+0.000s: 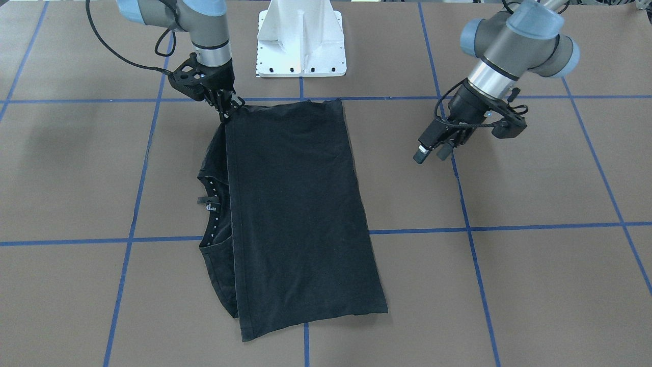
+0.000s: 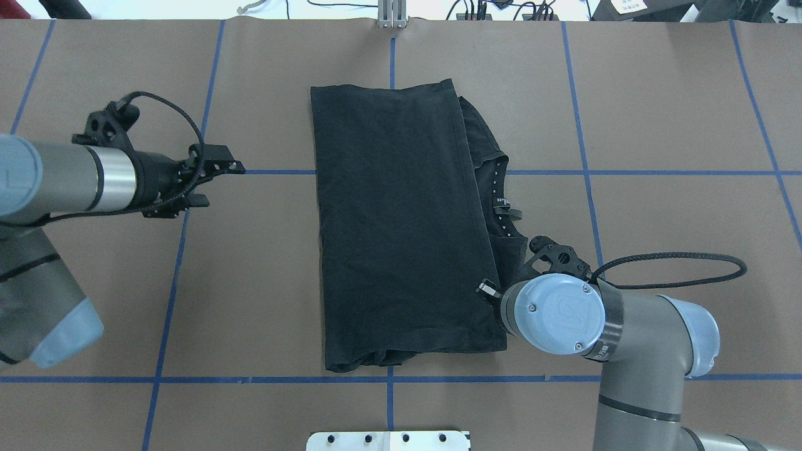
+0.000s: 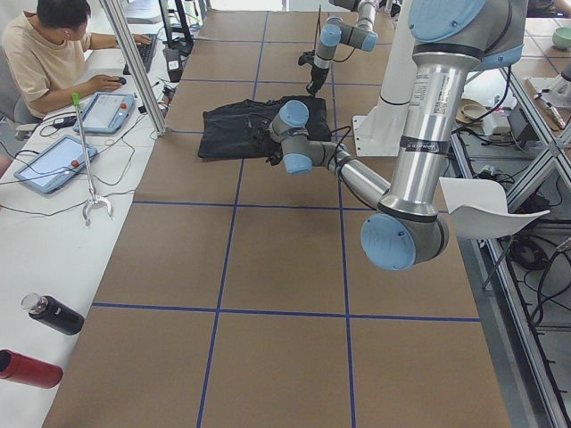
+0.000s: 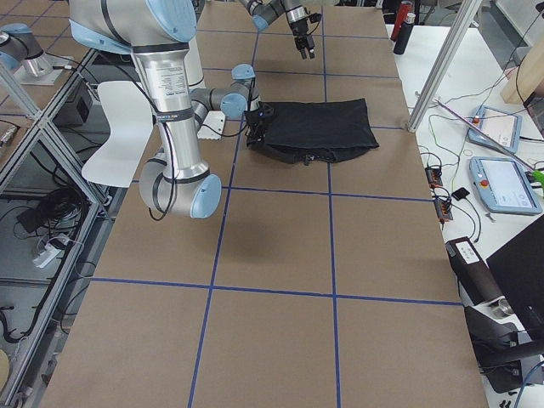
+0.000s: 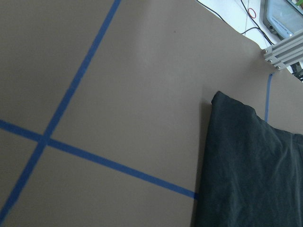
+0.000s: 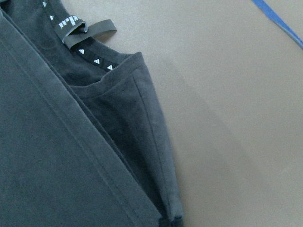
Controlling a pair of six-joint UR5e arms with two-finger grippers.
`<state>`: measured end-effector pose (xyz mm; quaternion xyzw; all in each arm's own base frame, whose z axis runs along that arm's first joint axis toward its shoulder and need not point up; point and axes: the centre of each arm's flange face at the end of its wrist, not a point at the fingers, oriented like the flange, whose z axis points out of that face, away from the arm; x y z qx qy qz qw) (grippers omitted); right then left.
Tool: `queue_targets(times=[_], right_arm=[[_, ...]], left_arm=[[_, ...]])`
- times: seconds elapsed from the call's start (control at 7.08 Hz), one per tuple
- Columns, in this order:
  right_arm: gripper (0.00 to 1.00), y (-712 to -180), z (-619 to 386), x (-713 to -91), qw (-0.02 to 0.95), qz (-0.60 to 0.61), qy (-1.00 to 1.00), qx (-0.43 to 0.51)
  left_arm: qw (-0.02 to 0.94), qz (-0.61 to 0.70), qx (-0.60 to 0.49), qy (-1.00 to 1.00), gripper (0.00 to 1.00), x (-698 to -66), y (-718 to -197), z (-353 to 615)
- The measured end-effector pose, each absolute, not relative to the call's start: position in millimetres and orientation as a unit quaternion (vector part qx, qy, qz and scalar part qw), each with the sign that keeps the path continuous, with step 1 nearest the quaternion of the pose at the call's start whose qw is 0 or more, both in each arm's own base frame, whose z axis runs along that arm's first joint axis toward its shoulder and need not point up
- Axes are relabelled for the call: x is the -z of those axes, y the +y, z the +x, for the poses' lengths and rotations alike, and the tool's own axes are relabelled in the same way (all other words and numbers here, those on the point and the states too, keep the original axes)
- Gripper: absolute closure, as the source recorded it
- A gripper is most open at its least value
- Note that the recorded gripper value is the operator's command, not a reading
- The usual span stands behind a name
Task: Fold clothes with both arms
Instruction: 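Move the left gripper to the shirt's near corner beside the right gripper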
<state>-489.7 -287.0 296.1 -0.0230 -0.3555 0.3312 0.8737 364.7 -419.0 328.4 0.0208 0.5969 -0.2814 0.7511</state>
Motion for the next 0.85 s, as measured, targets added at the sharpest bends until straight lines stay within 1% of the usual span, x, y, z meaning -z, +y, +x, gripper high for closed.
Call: queue_targets(times=[0.28, 0.42, 0.85], right_arm=[[1.00, -284, -485, -295, 0.873, -0.027, -0.358, -0.331], [1.00, -280, -479, -296, 0.873, -0.028, -0.359, -0.329], [1.00, -268, -476, -297, 0.875, -0.033, -0.361, -0.322]], left_arm=[[0.748, -0.031, 0.303, 0.590, 0.12, -326, -336, 440], [0.748, -0.055, 0.310, 0.585, 0.16, -325, -305, 463], [0.746, -0.101, 0.301, 0.585, 0.21, -312, -252, 501]])
